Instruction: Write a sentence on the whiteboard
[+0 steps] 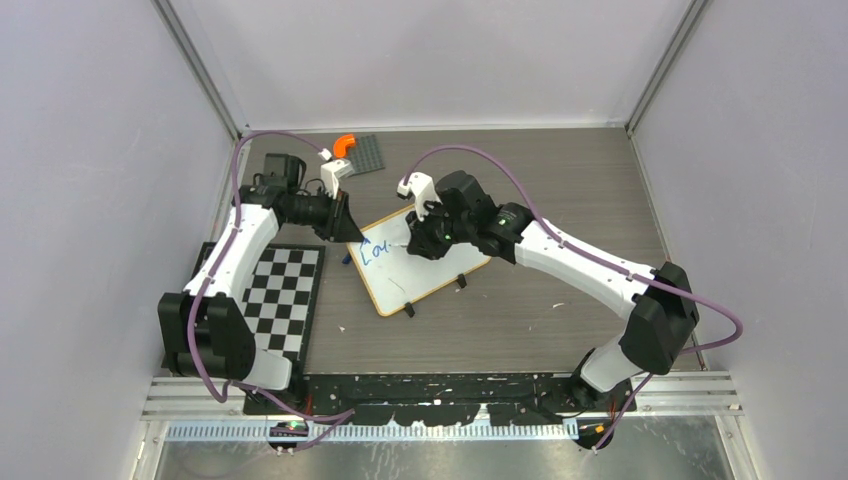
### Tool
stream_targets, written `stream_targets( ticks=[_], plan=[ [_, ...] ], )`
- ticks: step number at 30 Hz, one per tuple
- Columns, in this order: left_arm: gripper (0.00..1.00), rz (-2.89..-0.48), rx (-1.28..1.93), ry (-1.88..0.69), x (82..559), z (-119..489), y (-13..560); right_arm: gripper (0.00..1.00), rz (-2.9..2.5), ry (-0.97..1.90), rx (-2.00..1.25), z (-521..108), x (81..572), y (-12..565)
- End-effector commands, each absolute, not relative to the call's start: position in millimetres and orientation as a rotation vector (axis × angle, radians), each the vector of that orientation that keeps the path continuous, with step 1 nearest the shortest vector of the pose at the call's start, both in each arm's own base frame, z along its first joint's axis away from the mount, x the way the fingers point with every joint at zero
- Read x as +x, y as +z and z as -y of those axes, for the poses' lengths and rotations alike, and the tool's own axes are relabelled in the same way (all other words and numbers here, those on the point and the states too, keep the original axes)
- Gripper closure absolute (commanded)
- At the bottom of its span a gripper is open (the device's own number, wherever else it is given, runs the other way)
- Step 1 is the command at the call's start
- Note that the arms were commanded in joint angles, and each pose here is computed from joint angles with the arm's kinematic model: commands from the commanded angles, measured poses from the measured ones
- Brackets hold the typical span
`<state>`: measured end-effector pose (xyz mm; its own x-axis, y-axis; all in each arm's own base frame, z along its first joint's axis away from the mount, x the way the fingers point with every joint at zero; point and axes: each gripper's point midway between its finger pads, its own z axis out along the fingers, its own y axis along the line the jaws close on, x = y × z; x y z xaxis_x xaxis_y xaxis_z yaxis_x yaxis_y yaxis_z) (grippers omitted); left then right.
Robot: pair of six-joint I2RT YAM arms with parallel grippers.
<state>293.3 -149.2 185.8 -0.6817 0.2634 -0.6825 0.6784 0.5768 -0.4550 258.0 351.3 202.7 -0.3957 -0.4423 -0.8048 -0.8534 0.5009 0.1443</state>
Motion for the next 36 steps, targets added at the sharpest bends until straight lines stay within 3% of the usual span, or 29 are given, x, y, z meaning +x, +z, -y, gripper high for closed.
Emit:
stream_targets(
  ticks=[1, 9, 36],
  plan=[
    [0.91, -2.215, 0.801, -0.924, 298.6, 149.1, 193.8, 1.00, -1.968, 0.724, -1.046, -357.0, 264.4, 211.0],
    [0.97, -2.218, 0.806, -0.925, 298.3, 149.8, 192.6, 1.00, -1.977, 0.711, -1.046, -356.9, 266.0, 205.7],
    [0.99, -2.216, 0.816, -0.930, 297.3, 151.4, 193.5, 1.00, -1.929, 0.668, -1.045, -367.1, 276.8, 222.0]
  ],
)
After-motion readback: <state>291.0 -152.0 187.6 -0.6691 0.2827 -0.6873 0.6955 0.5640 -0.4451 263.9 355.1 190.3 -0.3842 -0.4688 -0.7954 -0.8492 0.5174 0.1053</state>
